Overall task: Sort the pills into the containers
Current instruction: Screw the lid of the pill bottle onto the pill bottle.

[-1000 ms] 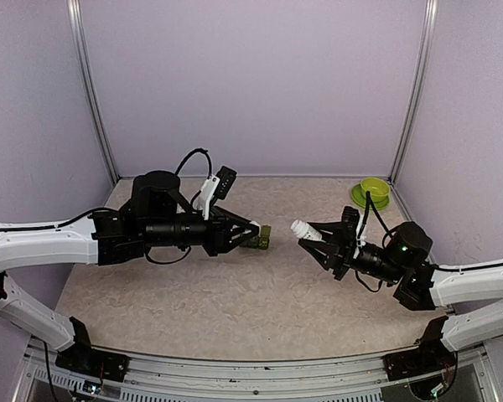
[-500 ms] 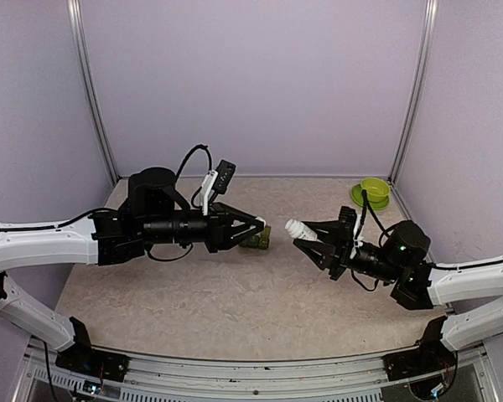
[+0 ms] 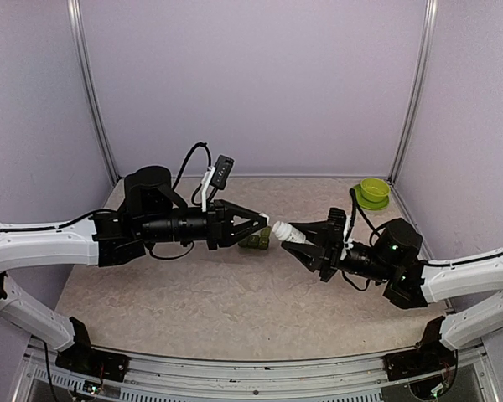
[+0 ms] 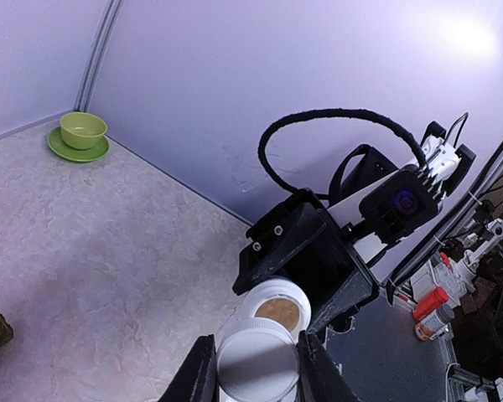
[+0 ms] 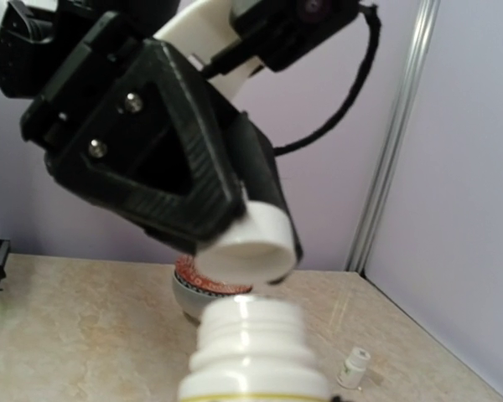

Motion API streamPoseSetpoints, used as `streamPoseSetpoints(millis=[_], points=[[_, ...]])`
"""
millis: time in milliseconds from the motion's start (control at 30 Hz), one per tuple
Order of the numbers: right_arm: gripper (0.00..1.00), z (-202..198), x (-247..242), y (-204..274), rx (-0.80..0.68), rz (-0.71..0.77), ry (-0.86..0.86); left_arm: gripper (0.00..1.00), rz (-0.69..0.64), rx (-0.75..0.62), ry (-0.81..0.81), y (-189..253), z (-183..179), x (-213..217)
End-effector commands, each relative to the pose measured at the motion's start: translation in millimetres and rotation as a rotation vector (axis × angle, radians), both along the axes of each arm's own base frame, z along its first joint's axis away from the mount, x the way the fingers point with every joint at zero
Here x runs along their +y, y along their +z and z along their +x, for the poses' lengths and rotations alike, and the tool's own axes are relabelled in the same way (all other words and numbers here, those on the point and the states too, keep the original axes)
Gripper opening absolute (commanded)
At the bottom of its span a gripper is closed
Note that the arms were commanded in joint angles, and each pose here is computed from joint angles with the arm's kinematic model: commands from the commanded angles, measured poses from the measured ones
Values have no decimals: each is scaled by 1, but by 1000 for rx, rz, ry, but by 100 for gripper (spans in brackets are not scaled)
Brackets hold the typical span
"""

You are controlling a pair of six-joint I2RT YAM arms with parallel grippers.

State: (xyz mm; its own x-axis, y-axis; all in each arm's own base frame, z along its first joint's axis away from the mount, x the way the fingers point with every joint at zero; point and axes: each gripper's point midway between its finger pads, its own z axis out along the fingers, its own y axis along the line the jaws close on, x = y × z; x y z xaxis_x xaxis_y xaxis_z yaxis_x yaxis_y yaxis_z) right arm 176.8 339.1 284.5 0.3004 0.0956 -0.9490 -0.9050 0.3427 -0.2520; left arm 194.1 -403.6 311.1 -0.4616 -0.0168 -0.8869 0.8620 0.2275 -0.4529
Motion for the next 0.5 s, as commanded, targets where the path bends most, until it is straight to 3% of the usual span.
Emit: streamPoseSetpoints(millis=[0, 467], points=[[28, -5, 7, 19, -44, 46, 14, 25, -28, 4, -32, 1, -7, -3], [28, -6, 16, 20, -54, 51, 23, 25, -43, 30, -74, -5, -15, -6]])
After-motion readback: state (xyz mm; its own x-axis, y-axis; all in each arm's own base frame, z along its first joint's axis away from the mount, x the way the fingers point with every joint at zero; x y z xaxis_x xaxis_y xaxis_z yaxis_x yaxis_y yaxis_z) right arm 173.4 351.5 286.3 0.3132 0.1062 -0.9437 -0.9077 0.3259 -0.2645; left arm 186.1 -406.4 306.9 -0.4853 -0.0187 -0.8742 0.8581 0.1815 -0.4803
